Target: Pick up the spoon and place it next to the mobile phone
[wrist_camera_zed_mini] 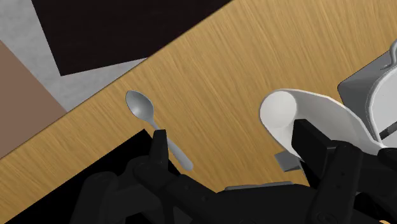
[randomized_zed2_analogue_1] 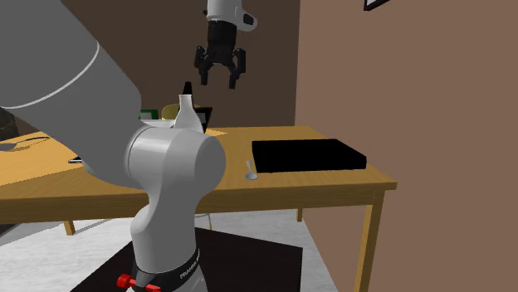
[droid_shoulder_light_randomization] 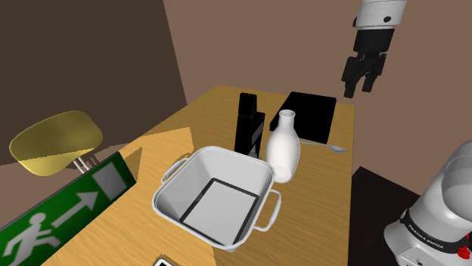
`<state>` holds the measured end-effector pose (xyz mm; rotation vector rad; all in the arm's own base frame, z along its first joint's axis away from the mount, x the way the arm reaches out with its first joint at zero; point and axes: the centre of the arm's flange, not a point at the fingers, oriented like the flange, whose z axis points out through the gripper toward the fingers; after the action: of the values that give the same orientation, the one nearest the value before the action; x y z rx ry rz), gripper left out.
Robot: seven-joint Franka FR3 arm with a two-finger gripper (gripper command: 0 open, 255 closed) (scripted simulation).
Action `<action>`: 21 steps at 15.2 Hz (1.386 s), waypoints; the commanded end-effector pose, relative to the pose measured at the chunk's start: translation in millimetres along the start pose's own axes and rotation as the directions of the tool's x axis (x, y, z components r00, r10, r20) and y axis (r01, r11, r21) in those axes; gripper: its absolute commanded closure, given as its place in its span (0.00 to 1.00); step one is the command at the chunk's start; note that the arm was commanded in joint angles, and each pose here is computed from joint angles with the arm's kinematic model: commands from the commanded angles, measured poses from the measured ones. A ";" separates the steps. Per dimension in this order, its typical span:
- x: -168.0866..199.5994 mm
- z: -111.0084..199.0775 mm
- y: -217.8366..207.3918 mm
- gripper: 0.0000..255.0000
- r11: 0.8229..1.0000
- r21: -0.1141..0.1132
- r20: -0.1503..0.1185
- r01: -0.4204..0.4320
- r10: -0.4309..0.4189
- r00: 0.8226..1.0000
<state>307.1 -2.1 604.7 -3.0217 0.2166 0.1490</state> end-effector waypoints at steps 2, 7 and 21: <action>2.5 11.8 3.6 0.00 1.000 -0.009 -0.003 0.028 -0.028 1.000; 17.1 70.4 22.1 0.00 0.984 -0.057 -0.012 0.167 -0.168 0.986; 69.7 218.2 70.0 0.00 0.852 -0.178 -0.006 0.492 -0.501 0.865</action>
<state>344.0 -54.1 381.7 -3.1267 -0.5867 0.0471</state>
